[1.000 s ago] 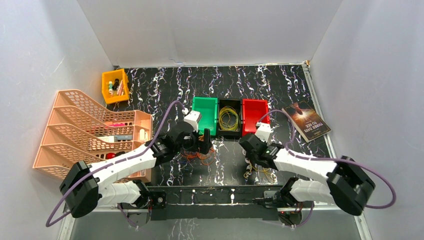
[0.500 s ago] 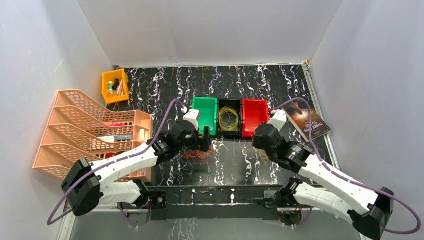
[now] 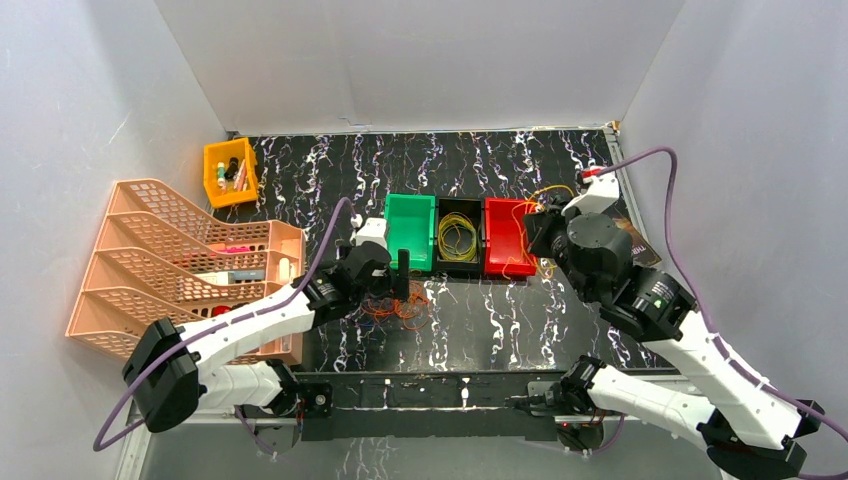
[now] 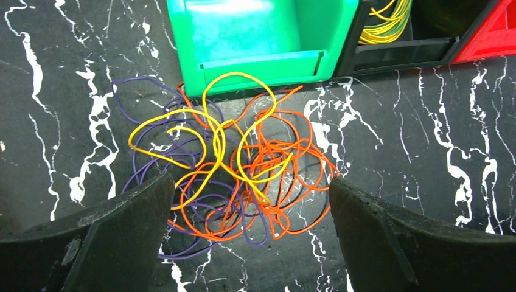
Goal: Untangle the cables
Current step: Pick up the cable at the center of the board, then place the cable in the bin.
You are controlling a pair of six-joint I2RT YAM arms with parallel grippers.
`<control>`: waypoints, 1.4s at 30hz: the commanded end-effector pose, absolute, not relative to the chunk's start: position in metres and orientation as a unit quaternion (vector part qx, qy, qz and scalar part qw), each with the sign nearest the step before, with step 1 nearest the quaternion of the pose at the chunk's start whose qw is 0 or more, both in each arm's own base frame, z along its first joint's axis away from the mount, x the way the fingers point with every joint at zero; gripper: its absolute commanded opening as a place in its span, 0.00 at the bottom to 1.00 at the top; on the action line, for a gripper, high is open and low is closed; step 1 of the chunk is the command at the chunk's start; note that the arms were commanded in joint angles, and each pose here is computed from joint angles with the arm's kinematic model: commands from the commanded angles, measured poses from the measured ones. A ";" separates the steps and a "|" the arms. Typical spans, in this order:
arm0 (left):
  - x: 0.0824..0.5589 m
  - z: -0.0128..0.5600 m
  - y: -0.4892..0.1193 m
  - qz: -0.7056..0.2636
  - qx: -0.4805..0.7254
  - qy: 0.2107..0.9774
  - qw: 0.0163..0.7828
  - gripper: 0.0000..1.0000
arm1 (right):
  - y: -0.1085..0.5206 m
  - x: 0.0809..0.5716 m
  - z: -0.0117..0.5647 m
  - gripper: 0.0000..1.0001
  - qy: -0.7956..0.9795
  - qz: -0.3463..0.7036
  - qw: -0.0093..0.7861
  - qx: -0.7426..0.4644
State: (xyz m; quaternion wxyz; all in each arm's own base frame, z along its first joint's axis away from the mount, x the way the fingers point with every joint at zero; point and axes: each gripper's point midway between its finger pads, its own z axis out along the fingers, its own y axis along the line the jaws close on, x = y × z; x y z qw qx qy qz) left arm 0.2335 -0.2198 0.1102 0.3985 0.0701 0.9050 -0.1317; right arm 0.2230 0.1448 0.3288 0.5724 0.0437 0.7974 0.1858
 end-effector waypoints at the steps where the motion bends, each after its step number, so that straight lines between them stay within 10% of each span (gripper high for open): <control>1: 0.234 0.126 -0.208 -0.123 0.051 0.900 0.415 0.99 | 0.140 0.232 0.372 0.00 0.765 0.166 0.622 0.015; 19: 0.231 0.129 -0.208 -0.128 0.057 0.898 0.417 0.98 | 0.146 0.293 0.404 0.00 0.766 0.041 0.641 -0.036; 42: 0.237 0.124 -0.210 -0.109 0.070 0.902 0.412 0.98 | 0.129 0.370 0.311 0.00 0.816 0.185 0.547 -0.011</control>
